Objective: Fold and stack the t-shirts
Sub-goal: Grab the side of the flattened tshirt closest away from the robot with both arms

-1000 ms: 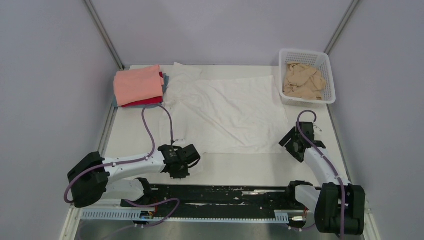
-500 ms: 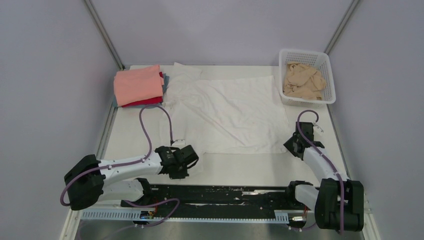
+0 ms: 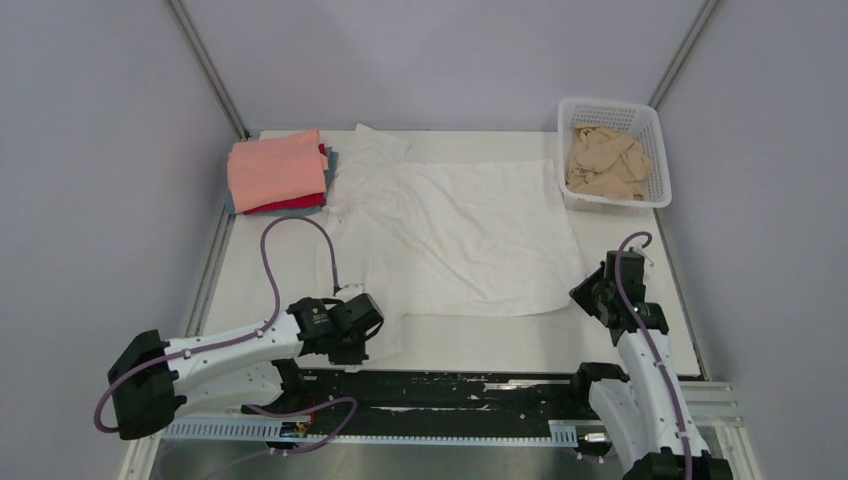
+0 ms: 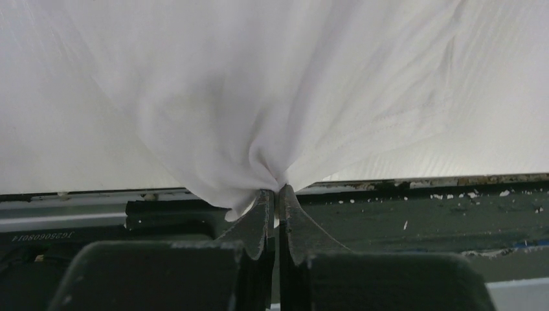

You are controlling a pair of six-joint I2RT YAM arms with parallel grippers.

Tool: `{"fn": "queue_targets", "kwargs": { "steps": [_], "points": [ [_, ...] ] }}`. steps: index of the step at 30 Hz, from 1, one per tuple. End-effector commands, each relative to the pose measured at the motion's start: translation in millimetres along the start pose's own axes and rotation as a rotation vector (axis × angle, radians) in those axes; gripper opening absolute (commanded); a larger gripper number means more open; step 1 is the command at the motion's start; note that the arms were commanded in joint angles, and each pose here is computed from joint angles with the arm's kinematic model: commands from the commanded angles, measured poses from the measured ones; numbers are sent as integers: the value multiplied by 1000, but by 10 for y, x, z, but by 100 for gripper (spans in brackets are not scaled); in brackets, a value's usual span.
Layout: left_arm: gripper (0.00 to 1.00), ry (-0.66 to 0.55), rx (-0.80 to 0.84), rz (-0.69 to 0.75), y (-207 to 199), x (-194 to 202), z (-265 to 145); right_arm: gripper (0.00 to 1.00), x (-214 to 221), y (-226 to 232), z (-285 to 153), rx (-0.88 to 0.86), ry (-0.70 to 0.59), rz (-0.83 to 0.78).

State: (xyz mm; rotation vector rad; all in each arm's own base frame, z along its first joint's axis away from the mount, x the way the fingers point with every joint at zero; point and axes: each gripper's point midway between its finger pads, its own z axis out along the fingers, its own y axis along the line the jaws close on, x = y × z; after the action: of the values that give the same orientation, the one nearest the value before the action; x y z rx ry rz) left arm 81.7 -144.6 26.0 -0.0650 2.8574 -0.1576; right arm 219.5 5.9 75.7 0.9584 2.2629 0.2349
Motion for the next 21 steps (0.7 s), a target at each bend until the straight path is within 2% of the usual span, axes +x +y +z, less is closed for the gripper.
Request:
{"fn": "queue_targets", "kwargs": {
  "steps": [1,7,14,18,21],
  "points": [
    [0,64,28,46,82,157,-139,0,101,235,-356,-125,76,40],
    [0,82,95,58,141,235,-389,0,63,-91,-759,39,68,-41],
    [0,98,196,68,115,287,-687,3,148,-209,-952,60,91,-98],
    [0,-2,311,78,-151,53,-846,6,144,-201,-920,61,95,-99],
    [0,-123,312,78,-271,-237,-907,7,186,-95,-836,11,125,-91]
  ]
}}
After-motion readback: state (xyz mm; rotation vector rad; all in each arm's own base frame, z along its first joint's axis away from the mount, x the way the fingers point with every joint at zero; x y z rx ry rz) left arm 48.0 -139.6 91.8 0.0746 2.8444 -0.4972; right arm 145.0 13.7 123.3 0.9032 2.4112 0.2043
